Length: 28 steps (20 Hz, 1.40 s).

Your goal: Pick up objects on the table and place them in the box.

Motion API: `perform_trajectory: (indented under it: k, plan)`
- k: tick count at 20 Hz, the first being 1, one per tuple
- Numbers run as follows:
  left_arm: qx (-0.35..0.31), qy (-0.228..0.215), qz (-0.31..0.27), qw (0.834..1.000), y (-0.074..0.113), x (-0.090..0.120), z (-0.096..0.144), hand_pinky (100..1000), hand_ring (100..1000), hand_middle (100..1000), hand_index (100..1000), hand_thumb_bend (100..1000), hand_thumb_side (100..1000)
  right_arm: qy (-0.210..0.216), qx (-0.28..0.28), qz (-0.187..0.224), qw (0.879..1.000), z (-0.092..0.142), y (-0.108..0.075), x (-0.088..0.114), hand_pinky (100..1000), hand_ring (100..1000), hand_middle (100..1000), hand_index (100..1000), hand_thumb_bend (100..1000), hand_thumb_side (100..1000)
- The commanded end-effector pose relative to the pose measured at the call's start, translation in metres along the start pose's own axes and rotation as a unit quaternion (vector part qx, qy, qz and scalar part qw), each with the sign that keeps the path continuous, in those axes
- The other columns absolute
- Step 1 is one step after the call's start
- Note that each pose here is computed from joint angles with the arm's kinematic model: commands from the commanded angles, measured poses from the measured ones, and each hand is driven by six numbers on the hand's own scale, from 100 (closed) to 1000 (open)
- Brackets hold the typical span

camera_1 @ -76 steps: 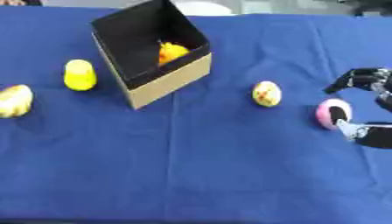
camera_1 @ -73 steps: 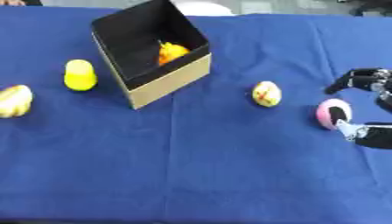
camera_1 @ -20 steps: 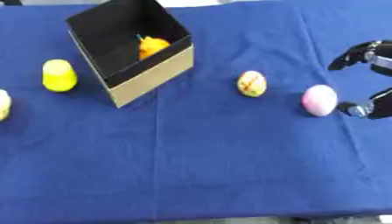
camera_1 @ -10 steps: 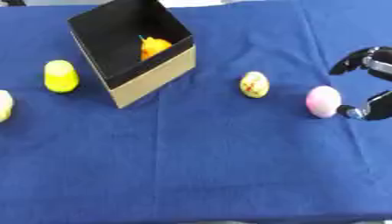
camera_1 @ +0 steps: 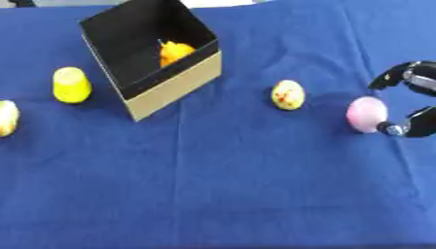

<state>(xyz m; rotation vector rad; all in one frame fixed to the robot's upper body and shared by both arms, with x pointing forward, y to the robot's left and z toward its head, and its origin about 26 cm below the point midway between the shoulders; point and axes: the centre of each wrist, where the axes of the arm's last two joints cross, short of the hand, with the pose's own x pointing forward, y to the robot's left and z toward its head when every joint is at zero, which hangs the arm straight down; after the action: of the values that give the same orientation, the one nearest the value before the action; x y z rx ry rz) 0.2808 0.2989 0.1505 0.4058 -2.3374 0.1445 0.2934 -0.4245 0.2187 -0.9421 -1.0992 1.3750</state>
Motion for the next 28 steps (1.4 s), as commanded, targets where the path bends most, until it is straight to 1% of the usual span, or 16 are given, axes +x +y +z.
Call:
perform_trajectory:
  k: [1, 5, 7, 8, 9, 11, 12, 13, 15, 19, 23, 24, 25, 28]
  plan:
    - [-0.005, -0.014, 0.001, 1.0, -0.001, 0.006, -0.004, 771, 588, 556, 781, 137, 566, 0.019, -0.004, 0.02, 1.0, 0.001, -0.008, -0.008, 869, 858, 763, 825, 433, 100]
    - [-0.006, -0.014, 0.004, 1.0, -0.002, 0.006, -0.004, 771, 588, 556, 781, 136, 568, 0.019, 0.002, 0.02, 1.0, -0.002, -0.003, -0.01, 866, 855, 752, 815, 434, 100]
    - [-0.006, -0.014, 0.004, 1.0, -0.002, 0.006, -0.004, 771, 588, 556, 781, 135, 569, 0.01, 0.002, 0.015, 1.0, -0.003, -0.001, -0.008, 863, 852, 741, 806, 427, 100]
    - [-0.006, -0.014, 0.005, 1.0, -0.002, 0.006, -0.004, 771, 588, 556, 781, 135, 569, 0.004, -0.001, 0.011, 1.0, -0.004, 0.0, -0.006, 855, 845, 716, 784, 410, 100]
    - [-0.006, -0.014, 0.005, 1.0, -0.002, 0.006, -0.004, 771, 588, 556, 781, 135, 570, -0.003, -0.005, 0.005, 1.0, -0.004, 0.0, -0.004, 854, 844, 711, 779, 407, 100]
    - [-0.006, -0.014, 0.006, 1.0, -0.003, 0.006, -0.004, 771, 588, 556, 781, 135, 571, -0.014, -0.013, -0.009, 1.0, -0.005, 0.001, 0.0, 846, 834, 677, 733, 380, 100]
    - [-0.006, -0.014, 0.006, 1.0, -0.003, 0.006, -0.004, 771, 588, 556, 781, 135, 571, -0.019, -0.018, -0.016, 1.0, -0.005, 0.001, 0.001, 841, 826, 654, 695, 362, 100]
    - [-0.006, -0.014, 0.006, 1.0, -0.003, 0.006, -0.004, 771, 588, 556, 781, 135, 571, -0.023, -0.023, -0.023, 0.999, -0.005, 0.001, 0.003, 837, 820, 642, 681, 355, 100]
    - [-0.005, -0.014, 0.007, 1.0, -0.003, 0.006, -0.004, 771, 588, 556, 781, 134, 572, -0.029, -0.032, -0.037, 0.998, -0.004, 0.001, 0.005, 826, 792, 595, 609, 325, 100]
    - [-0.005, -0.014, 0.006, 1.0, -0.003, 0.006, -0.005, 771, 589, 557, 781, 132, 572, -0.033, -0.045, -0.046, 0.997, -0.003, -0.002, 0.008, 815, 759, 552, 568, 314, 100]
    - [-0.005, -0.014, 0.005, 1.0, -0.002, 0.007, -0.005, 772, 589, 557, 781, 131, 571, -0.041, -0.064, -0.046, 0.996, 0.001, -0.01, 0.017, 813, 752, 544, 562, 315, 100]
    - [-0.006, -0.014, 0.005, 1.0, -0.002, 0.007, -0.005, 772, 589, 558, 781, 132, 570, -0.05, -0.076, -0.042, 0.995, 0.002, -0.016, 0.02, 810, 744, 530, 554, 316, 100]
    - [-0.006, -0.014, 0.004, 1.0, -0.002, 0.007, -0.005, 772, 589, 558, 781, 132, 570, -0.068, -0.1, -0.032, 0.992, 0.006, -0.029, 0.03, 810, 742, 528, 552, 316, 100]
    - [-0.007, -0.014, 0.002, 1.0, -0.001, 0.007, -0.006, 772, 590, 558, 781, 132, 568, -0.105, -0.147, -0.01, 0.984, 0.018, -0.058, 0.052, 811, 737, 522, 548, 316, 100]
